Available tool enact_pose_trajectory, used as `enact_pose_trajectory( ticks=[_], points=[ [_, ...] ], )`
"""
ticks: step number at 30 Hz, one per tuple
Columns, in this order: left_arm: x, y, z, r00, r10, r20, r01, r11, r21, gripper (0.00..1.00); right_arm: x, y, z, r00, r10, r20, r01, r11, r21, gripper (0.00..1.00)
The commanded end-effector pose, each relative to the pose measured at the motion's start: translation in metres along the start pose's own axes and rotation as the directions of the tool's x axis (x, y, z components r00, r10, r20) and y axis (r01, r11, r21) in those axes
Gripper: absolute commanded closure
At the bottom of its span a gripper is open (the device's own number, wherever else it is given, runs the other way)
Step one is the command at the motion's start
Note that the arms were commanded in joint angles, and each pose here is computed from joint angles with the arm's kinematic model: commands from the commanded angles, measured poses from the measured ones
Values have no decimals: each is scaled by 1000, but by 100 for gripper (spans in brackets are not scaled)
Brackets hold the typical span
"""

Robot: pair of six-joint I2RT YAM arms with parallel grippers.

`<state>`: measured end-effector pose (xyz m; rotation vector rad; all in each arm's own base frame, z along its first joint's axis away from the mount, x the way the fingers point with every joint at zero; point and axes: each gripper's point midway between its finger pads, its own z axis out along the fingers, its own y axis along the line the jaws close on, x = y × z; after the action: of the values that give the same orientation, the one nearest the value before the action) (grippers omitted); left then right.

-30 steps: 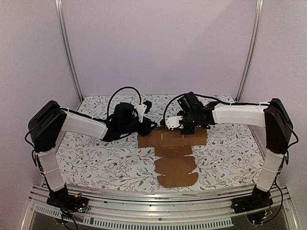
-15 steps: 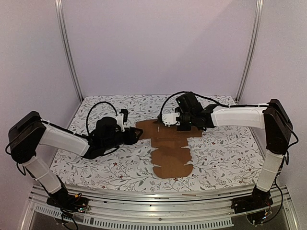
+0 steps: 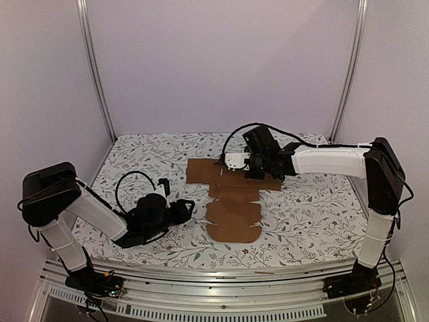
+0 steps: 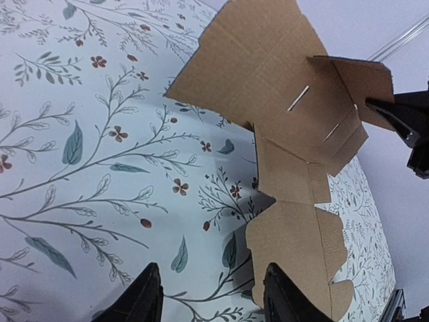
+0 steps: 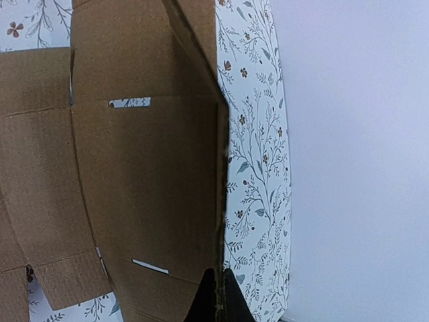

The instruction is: Fold the paper box

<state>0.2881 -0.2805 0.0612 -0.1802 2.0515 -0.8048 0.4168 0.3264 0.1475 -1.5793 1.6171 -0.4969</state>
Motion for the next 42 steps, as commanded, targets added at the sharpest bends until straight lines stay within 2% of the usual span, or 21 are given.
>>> enact_pose_trajectory(
  ticks=[1, 6, 10, 17, 23, 30, 35, 38, 42],
  points=[
    [-15, -30, -6, 997, -14, 69, 9, 997, 72, 49, 3, 0, 6, 999, 21, -34, -21, 1000, -8, 100],
    [-6, -52, 12, 998, 44, 55, -52, 986, 157, 45, 2, 1, 6, 999, 33, -35, -33, 999, -22, 100],
    [-4, -57, 35, 999, 20, 35, -25, 988, 150, 41, 3, 4, 7, 998, 40, -42, -42, 999, -34, 100],
    [-3, -58, 59, 999, -9, 31, 4, 987, 161, 40, 2, 3, 4, 998, 56, -40, -57, 997, -44, 100],
    [17, -74, 76, 998, -13, -60, 28, 967, 255, 44, 2, 6, 6, 997, 67, -43, -69, 996, -54, 100],
    [11, -93, 73, 999, -1, -32, 12, 942, 335, 52, 3, 12, 7, 996, 77, -48, -81, 994, -73, 100],
    [14, -101, 77, 996, 83, -31, -69, 948, 310, 58, 4, 16, 8, 995, 80, -62, -84, 994, -72, 100],
    [20, -108, 80, 990, 135, -42, -116, 945, 307, 57, 5, 18, 9, 994, 86, -68, -91, 993, -73, 100],
    [17, -106, 78, 990, 135, -31, -121, 950, 288, 56, 7, 18, 11, 993, 88, -79, -94, 993, -69, 100]
  ],
)
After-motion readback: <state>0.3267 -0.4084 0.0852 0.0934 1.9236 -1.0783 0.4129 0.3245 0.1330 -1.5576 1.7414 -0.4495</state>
